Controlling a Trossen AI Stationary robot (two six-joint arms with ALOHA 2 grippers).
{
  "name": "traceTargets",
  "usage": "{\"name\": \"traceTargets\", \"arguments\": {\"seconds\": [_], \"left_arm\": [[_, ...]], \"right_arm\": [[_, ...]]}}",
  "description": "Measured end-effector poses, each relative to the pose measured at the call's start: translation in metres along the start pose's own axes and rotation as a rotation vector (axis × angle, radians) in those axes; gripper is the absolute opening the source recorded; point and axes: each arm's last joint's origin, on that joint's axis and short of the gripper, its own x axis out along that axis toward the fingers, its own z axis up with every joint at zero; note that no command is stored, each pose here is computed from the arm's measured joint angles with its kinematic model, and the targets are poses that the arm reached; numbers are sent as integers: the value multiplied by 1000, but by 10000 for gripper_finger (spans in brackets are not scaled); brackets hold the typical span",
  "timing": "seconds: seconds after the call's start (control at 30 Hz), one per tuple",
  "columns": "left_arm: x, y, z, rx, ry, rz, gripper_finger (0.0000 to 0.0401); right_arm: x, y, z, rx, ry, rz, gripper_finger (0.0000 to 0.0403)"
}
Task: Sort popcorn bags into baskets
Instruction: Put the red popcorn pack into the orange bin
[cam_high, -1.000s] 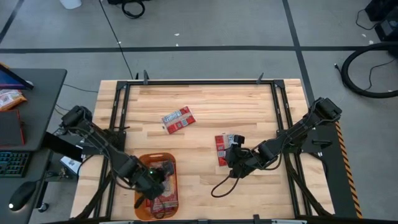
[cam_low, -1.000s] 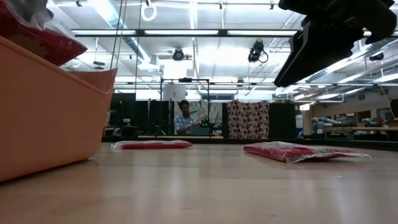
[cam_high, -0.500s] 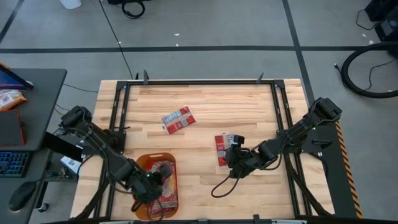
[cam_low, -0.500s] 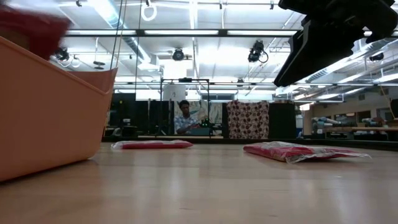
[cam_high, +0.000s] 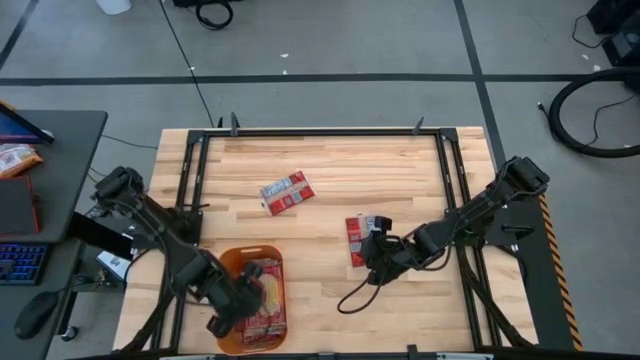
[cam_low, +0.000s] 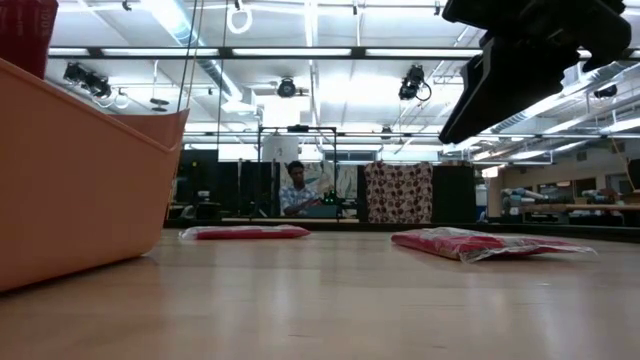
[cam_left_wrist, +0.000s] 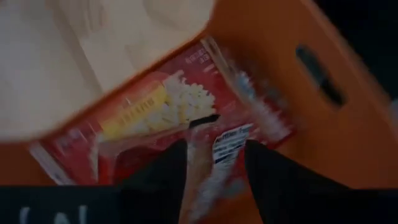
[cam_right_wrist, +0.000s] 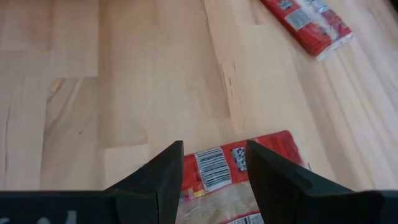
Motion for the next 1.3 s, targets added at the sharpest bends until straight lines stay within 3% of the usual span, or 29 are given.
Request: {"name": "traceTargets", "arguments": {"seconds": [0.17, 0.27, 0.4, 0.5, 0.6, 0.77, 0.9, 1.1, 1.3], "left_arm": [[-16, 19, 4, -338, 6, -167, 171], [-26, 34, 9, -445, -54, -213, 171], [-30, 64, 14, -558, -159, -29, 172], [-25, 87, 12, -627, -142, 95, 172], [-13, 105, 7, -631, -63, 171, 172], [-4, 137, 2, -632, -37, 415, 172], [3, 167, -4, -677, -2, 505, 172], [21, 207, -15, -686, 99, 538, 192], [34, 248, -28, -715, 127, 447, 223]], "right_arm": [[2, -3, 1, 10, 10, 7, 178], [3, -4, 2, 13, 11, 3, 178], [5, -7, 3, 15, 12, -4, 178], [5, -7, 4, 22, 10, 3, 178], [5, -7, 4, 18, 17, 17, 178], [5, -7, 5, 3, 9, 20, 178], [6, -7, 5, 5, 8, 19, 178], [6, -7, 6, -4, 2, 22, 178], [6, -7, 6, -12, -4, 24, 178]]}}
